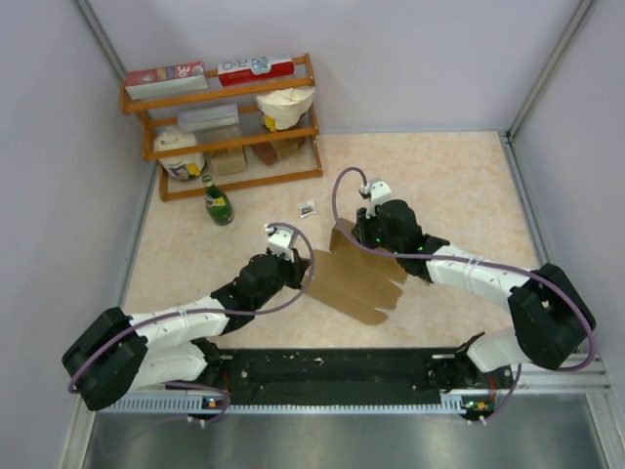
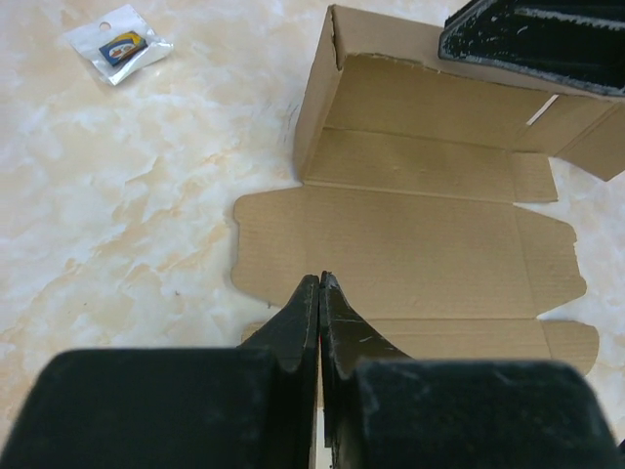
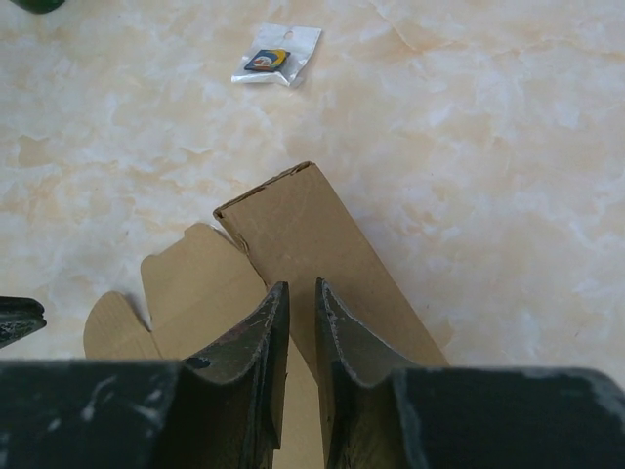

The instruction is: Fold the paper box

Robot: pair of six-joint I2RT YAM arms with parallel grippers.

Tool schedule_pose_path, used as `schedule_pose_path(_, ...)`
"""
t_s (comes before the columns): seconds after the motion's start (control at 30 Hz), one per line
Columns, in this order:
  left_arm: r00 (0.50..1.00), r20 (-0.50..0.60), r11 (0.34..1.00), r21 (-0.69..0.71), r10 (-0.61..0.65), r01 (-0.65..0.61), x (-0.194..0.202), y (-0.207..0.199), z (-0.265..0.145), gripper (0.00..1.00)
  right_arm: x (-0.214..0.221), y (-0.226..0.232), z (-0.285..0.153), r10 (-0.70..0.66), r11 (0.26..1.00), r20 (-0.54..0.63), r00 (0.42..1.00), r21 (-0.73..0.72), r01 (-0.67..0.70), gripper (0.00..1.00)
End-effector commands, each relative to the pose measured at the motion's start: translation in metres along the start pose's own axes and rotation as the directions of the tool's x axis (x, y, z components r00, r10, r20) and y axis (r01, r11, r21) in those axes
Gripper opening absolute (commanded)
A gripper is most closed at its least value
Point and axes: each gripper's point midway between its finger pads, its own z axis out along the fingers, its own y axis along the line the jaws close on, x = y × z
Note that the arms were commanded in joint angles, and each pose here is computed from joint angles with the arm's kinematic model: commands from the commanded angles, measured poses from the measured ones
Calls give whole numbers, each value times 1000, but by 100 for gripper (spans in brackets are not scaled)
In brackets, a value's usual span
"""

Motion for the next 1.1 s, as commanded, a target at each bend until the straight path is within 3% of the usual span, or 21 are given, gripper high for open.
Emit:
schedule_pose_path(0.0,1000,9,1000,-9,-8,8,-1,1,-1,0,-20,5,5,-5,999,75,997,-33,8,16)
schedule_pose_path(0.4,1000,-3,1000,-20,-22,22,-6,-3,13,0,13,0,9,-25,999,4,1000,-32,25,15)
schedule_pose_path(0.77,999,35,999,-47,-3,4,-36,-13,49,0,25,-4,9,-34,999,-20,999,-24,33,15)
schedule_pose_path(1.07,999,-43,997,-75,14,-17,-13,-7,91,0,24,-3,8,-38,999,-19,999,-30,38,15)
